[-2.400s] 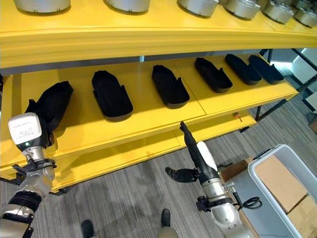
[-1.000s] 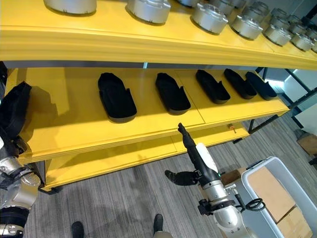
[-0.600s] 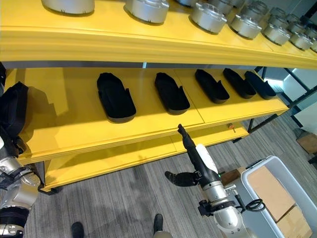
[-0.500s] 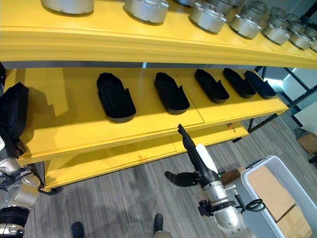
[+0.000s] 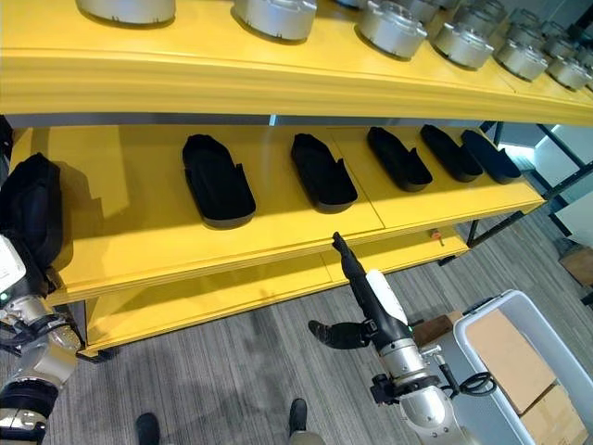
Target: Move parts from the plastic box to the shelf.
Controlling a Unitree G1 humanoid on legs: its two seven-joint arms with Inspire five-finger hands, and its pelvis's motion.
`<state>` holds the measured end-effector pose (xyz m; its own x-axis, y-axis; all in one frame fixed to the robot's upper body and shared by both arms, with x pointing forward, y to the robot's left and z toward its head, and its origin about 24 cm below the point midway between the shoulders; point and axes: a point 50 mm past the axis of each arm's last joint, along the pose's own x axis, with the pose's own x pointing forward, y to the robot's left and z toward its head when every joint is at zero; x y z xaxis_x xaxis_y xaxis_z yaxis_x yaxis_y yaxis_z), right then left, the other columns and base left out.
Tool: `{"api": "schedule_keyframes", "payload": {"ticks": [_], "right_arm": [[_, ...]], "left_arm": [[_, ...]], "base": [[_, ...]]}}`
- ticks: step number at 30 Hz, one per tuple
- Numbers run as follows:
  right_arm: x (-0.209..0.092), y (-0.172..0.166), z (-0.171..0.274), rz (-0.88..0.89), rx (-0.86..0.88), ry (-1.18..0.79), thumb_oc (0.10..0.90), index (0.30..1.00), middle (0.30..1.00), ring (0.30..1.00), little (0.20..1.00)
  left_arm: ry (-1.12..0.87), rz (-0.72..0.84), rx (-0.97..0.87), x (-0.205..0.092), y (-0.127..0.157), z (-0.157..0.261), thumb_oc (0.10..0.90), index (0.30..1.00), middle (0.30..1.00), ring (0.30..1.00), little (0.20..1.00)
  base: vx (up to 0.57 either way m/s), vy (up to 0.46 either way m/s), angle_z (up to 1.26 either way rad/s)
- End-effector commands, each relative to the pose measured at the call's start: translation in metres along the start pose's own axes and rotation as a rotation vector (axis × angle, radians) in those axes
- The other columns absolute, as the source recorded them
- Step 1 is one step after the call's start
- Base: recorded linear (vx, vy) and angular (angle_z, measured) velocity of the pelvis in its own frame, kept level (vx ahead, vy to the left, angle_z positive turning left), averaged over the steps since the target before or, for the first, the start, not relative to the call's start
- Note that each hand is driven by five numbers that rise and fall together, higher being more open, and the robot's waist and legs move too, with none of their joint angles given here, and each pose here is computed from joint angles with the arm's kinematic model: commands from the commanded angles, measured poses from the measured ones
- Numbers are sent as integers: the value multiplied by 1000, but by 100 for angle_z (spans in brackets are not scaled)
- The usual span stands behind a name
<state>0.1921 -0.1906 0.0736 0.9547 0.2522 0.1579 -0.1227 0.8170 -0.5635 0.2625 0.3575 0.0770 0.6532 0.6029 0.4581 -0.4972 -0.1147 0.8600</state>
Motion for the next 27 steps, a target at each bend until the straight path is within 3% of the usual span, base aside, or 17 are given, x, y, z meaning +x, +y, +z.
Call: {"api": "schedule_keyframes", "payload": {"ticks": [1, 15, 27], "right_arm": [[16, -35, 47, -157, -7, -291, 900, 1000, 1000, 1000, 1000], [23, -37, 53, -166, -2, -345, 900, 1000, 1000, 1000, 1000], [24, -37, 56, -160, 2, -370, 900, 1000, 1000, 1000, 1000]], "left_arm": [[-123, 217, -13, 52, 43, 29, 400, 300, 300, 300, 300], [-344, 88, 128, 52, 27, 54, 400, 300, 300, 300, 300], [-360, -36, 244, 49, 9, 43, 400, 300, 300, 300, 300]], "base": [[0, 0, 0], [-5, 5, -1], [0, 0, 0]]}}
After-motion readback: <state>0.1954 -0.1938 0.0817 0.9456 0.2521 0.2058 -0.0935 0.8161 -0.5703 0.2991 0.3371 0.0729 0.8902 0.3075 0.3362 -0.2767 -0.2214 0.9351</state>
